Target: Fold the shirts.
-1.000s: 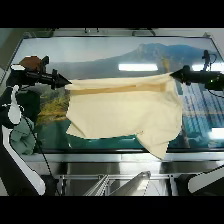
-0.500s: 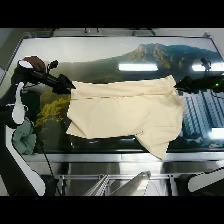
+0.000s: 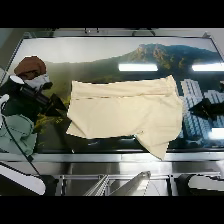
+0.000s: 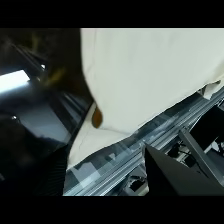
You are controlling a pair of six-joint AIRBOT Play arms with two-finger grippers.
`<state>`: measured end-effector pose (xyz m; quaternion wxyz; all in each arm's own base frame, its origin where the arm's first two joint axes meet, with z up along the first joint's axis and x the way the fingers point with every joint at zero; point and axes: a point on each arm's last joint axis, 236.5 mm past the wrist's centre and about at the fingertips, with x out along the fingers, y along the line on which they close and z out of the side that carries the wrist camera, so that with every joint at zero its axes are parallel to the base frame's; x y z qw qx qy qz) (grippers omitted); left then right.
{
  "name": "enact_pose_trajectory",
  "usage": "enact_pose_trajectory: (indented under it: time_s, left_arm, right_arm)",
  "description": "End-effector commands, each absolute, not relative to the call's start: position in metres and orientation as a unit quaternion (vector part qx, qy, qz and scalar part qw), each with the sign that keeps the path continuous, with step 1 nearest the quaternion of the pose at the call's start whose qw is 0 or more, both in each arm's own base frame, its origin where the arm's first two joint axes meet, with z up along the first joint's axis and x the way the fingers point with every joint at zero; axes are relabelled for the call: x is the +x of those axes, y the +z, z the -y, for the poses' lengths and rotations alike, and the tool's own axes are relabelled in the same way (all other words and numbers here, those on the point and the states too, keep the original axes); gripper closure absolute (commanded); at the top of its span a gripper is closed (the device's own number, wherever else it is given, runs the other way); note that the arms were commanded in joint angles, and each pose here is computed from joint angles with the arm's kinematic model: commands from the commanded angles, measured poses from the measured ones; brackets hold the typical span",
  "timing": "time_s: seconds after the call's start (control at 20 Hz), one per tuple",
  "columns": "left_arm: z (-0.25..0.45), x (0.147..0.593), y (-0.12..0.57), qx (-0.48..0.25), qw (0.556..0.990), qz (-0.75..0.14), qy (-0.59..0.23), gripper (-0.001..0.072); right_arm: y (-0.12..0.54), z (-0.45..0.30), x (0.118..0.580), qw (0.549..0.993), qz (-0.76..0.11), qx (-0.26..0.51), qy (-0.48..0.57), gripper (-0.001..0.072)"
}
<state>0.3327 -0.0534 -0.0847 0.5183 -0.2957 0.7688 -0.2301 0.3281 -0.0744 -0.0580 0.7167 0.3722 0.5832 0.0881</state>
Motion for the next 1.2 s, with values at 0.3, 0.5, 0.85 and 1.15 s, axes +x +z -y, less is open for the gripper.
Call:
enact_pose_trajectory:
  time_s: [0.3,0.5,0.85,1.15]
  left_arm:
    - [0.100,0.285,-0.131,-0.214,0.456,-0.827,-0.247,0.0589]
    - [0.104,0.267,-0.131,-0.158,0.430,-0.852,-0.254,0.0689]
    - [0.083,0.282,-0.105,-0.178,0.472,-0.828,-0.244,0.0690]
    - [0.052,0.264,-0.077,-0.229,0.434,-0.837,-0.241,0.0692]
  right_arm:
    - [-0.076,0.025,0.262,0.670,-0.587,0.451,0.053,0.0211]
    - [-0.100,-0.005,0.227,0.621,-0.616,0.482,0.053,0.0211]
    - [-0.104,-0.031,0.247,0.653,-0.588,0.470,0.085,0.0600]
    - [-0.062,-0.028,0.246,0.643,-0.580,0.483,0.130,0.0693]
